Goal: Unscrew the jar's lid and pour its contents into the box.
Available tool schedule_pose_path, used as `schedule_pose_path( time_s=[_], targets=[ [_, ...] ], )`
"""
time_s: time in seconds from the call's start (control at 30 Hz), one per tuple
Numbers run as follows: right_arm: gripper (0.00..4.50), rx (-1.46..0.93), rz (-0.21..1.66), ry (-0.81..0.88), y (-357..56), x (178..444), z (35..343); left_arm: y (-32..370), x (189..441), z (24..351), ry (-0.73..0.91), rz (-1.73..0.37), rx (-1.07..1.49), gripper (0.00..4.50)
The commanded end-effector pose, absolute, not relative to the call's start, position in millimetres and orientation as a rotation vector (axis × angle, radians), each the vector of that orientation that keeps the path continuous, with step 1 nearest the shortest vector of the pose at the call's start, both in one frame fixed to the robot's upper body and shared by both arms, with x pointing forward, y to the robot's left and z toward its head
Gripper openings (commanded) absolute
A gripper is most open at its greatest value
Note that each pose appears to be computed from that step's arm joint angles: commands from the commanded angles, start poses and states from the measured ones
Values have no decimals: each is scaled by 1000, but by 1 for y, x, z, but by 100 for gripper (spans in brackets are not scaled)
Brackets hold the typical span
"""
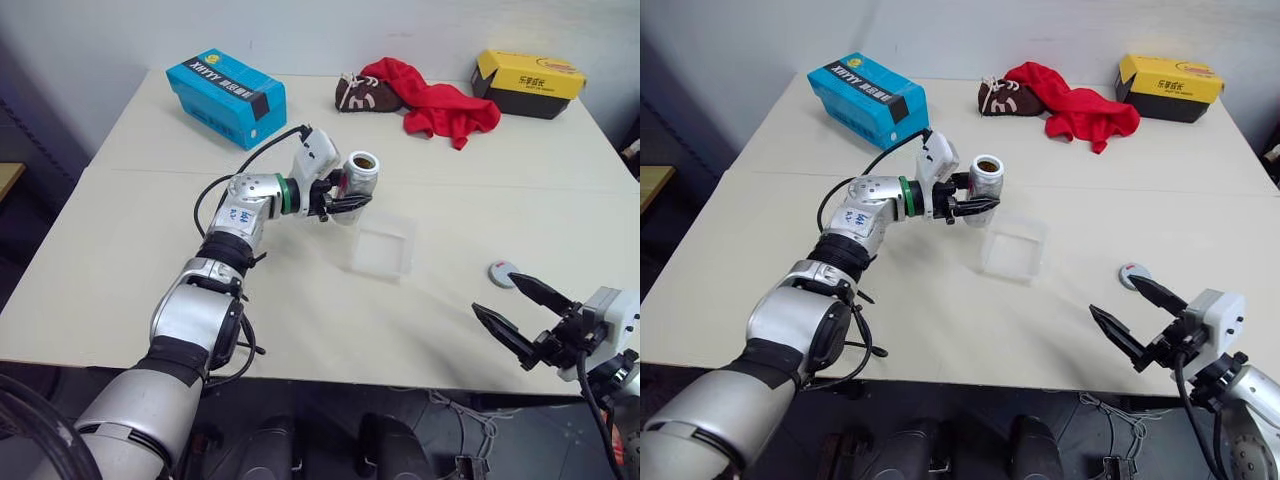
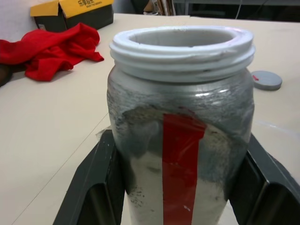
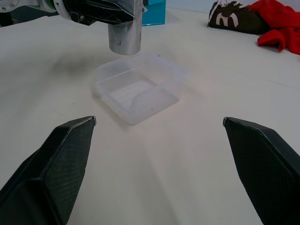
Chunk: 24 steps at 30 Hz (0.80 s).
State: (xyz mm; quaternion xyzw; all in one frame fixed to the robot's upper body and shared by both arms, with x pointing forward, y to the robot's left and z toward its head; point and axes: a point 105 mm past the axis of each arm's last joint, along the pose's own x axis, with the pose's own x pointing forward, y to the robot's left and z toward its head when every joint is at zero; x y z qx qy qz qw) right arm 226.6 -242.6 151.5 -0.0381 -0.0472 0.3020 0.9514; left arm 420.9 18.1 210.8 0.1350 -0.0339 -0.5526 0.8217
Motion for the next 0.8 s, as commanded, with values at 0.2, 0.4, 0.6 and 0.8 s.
schedule_pose_path(
  time_s=[0.2,0.4,0.6,0.8],
  targets=[
    [445,-109,605,-141,-246,225,160,8,420,254,-535,-882,932,231],
    [445,-105,598,-138,-245,225,159,-6,406,272,-948,-621,1385,231],
    [445,-101,590,-137,-244,226,158,-18,396,275,-1366,-316,1811,231],
    [445,-91,583,-134,-242,226,157,-27,392,267,-1618,-120,1987,231]
  ],
)
